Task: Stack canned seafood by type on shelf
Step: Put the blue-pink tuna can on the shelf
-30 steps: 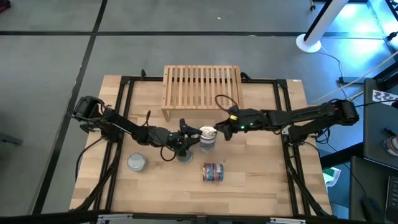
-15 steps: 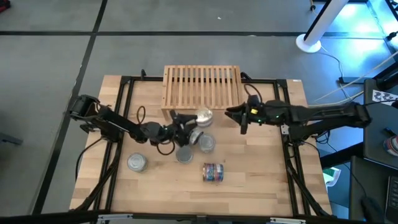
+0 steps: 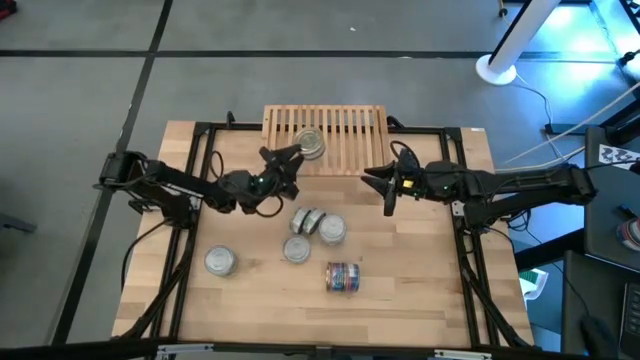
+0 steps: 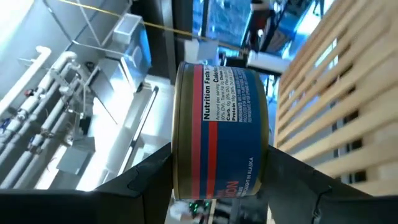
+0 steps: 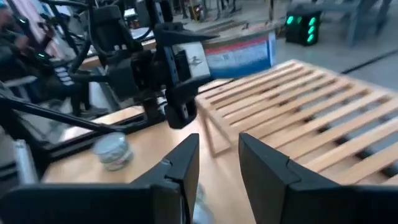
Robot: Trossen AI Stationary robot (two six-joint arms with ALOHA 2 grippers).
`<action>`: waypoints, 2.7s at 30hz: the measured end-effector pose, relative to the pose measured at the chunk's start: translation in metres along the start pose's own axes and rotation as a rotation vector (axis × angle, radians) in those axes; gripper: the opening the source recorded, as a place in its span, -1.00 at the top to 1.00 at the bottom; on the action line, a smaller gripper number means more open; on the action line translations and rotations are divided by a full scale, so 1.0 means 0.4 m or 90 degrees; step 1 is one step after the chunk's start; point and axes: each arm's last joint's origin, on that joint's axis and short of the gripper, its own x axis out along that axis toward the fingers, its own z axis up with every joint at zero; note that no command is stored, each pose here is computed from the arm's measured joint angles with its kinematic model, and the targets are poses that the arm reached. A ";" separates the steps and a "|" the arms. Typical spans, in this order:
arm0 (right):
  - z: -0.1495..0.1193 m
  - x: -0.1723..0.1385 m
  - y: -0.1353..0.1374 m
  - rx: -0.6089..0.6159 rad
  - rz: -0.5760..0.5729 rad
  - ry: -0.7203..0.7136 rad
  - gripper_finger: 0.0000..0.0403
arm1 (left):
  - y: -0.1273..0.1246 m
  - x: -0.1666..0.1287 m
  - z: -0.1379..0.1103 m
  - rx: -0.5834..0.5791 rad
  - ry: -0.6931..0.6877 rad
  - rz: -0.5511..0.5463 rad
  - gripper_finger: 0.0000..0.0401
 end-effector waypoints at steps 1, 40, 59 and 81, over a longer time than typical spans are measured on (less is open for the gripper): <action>0.000 0.004 0.000 -0.011 -0.010 -0.005 0.43 | -0.001 0.006 -0.007 0.008 0.008 -0.001 -0.03; 0.003 0.256 -0.160 -0.054 0.028 -0.117 0.43 | -0.009 -0.057 0.028 -0.110 0.086 -0.030 -0.04; 0.030 0.343 -0.106 -0.066 0.154 -0.092 0.43 | -0.014 -0.046 0.047 0.042 0.183 -0.106 -0.04; -0.050 0.389 -0.097 -0.078 0.092 -0.014 0.43 | -0.040 -0.049 0.033 -0.064 0.203 -0.141 -0.17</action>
